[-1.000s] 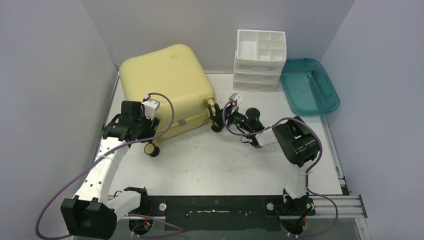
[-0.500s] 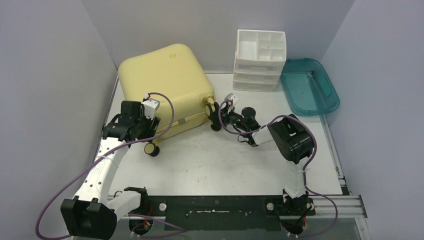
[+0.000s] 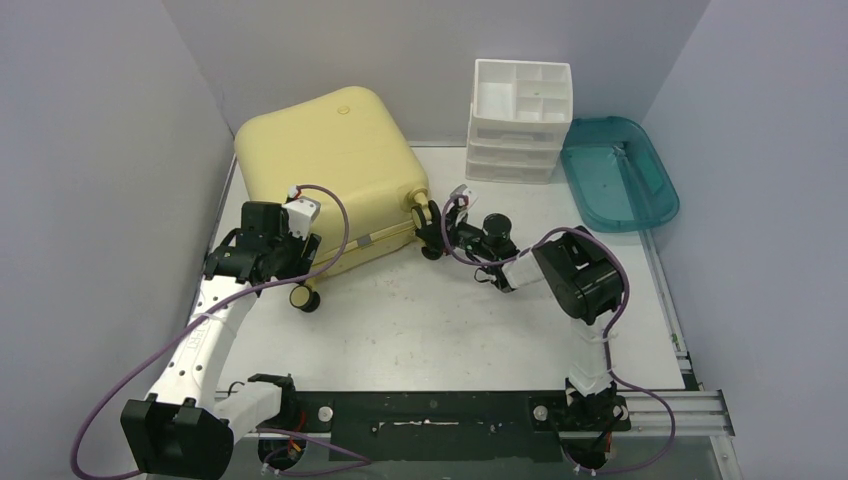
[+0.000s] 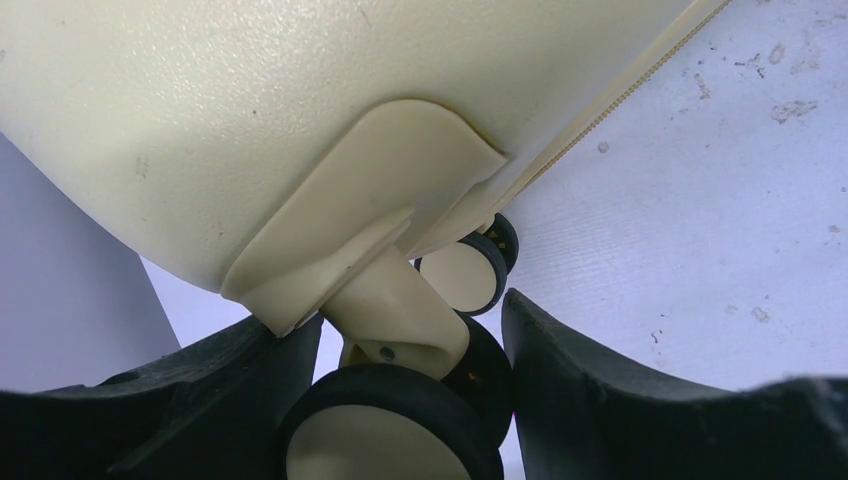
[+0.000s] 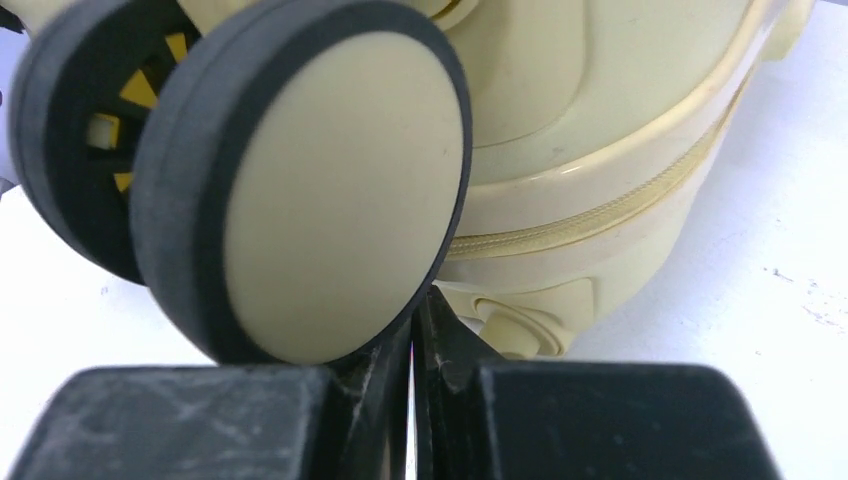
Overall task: Open, take out, and arrange the luggage
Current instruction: Unzip the luggage at the center of the board.
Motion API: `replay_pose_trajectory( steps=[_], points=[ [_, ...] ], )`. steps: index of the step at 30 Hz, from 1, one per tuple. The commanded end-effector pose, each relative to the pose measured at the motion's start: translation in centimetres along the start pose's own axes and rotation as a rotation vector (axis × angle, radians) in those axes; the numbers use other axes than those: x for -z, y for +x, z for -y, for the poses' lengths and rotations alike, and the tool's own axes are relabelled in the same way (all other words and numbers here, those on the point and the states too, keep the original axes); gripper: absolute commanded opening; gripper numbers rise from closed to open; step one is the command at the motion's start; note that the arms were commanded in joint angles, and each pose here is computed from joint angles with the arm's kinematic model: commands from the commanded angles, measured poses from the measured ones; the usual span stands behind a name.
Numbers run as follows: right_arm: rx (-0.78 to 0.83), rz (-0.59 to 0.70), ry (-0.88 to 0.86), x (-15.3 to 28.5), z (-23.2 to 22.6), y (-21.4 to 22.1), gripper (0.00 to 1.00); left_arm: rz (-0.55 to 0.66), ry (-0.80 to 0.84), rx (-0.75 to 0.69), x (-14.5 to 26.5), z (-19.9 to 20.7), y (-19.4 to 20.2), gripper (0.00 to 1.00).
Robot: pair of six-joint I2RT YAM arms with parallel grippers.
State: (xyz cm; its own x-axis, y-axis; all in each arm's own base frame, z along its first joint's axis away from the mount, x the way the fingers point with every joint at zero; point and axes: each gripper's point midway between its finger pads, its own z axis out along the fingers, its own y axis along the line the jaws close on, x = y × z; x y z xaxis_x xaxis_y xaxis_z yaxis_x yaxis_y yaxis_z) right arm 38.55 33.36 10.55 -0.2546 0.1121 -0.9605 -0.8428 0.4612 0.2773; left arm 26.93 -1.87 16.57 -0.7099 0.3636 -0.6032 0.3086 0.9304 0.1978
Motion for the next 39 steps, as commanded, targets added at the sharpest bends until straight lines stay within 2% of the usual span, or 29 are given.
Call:
replay_pose_trajectory(
  steps=[1, 2, 3, 6, 12, 17, 21, 26, 35, 39],
  points=[
    [0.071, 0.175, -0.061, 0.5, -0.3, -5.6, 0.06, 0.106, 0.033, -0.035, 1.1, 0.5, -2.3, 0.14],
    [0.061, 0.181, -0.076, 0.6, -0.4, -5.6, 0.19, 0.105, 0.032, -0.036, 1.1, 0.5, -2.2, 0.14],
    [0.055, 0.191, -0.101, 0.7, -0.6, -5.7, 0.27, 0.107, 0.031, -0.037, 1.2, 0.5, -2.2, 0.14],
    [0.032, 0.220, -0.168, 0.8, -1.3, -5.9, 0.34, 0.109, 0.030, -0.041, 1.2, 0.4, -2.2, 0.14],
    [0.011, 0.199, -0.252, 0.2, -2.3, -5.5, 0.37, 0.110, 0.025, -0.045, 1.3, 0.3, -2.2, 0.14],
    [0.039, 0.139, -0.179, 0.0, -1.1, -4.0, 0.42, 0.105, 0.028, -0.046, 1.2, 0.4, -2.1, 0.14],
    [0.033, 0.122, -0.185, 0.0, -0.8, -3.2, 0.44, 0.107, 0.027, -0.048, 1.2, 0.4, -2.1, 0.14],
    [0.020, 0.104, -0.163, 0.0, -0.3, -2.2, 0.44, 0.110, 0.025, -0.050, 1.2, 0.3, -2.1, 0.14],
    [-0.002, 0.083, 0.000, 1.0, 2.5, -1.4, 0.45, 0.111, 0.024, -0.056, 1.0, 0.4, -1.9, 0.14],
    [-0.034, 0.065, -0.019, 0.7, 2.5, -0.8, 0.46, 0.110, 0.025, -0.058, 0.8, 0.4, -1.9, 0.14]
  ],
)
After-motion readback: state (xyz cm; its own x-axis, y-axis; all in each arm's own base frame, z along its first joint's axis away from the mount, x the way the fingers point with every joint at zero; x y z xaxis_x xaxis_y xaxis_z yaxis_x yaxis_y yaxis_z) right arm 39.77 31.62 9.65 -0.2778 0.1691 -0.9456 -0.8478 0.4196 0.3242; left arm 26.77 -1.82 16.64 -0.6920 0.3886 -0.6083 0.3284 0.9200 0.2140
